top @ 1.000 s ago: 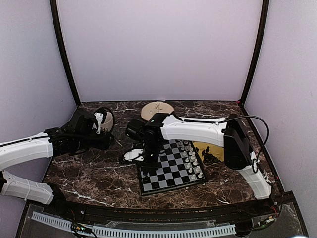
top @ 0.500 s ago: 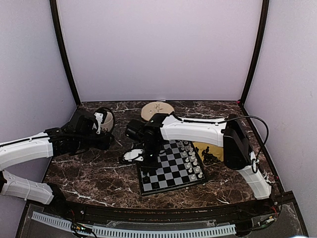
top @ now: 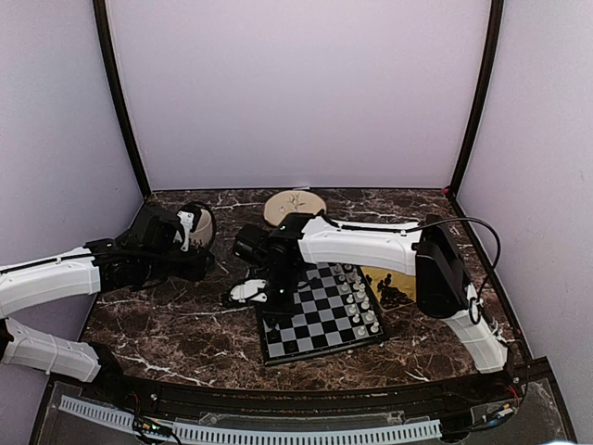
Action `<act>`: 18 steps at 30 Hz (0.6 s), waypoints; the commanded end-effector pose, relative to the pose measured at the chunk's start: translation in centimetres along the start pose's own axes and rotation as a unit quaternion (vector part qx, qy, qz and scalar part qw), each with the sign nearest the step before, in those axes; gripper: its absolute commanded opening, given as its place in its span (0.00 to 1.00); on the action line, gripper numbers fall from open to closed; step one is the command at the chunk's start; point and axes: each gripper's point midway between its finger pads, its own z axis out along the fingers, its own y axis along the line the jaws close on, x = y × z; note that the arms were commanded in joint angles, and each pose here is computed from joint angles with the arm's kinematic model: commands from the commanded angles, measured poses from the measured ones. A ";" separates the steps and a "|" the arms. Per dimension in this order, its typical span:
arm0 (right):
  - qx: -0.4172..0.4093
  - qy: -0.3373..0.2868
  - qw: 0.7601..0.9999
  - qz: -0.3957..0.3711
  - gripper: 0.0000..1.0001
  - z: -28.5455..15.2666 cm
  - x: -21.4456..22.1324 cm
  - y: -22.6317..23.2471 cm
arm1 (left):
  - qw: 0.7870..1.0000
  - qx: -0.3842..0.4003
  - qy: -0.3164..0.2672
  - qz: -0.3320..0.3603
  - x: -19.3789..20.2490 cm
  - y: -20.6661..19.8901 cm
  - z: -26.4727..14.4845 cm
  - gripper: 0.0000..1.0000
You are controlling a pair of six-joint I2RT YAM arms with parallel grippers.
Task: Set up the chess pieces on the board
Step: Place the bishop on c8.
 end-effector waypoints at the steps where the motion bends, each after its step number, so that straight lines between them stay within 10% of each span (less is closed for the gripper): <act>1: 0.017 -0.016 1.000 -0.009 0.26 -1.6 -1.2 0.0 | 1.000 -0.004 0.009 0.003 0.5 0.3 0.2 0.53; 9: 0.029 -0.080 0.996 0.012 0.31 -8.4 -1.2 -1.1 | 0.999 0.033 0.018 0.011 -0.3 -1.5 0.6 0.53; 18: 0.078 -0.088 0.981 0.153 0.30 -12.5 12.2 -6.7 | 0.986 0.127 0.074 0.078 -0.8 -8.3 3.4 0.53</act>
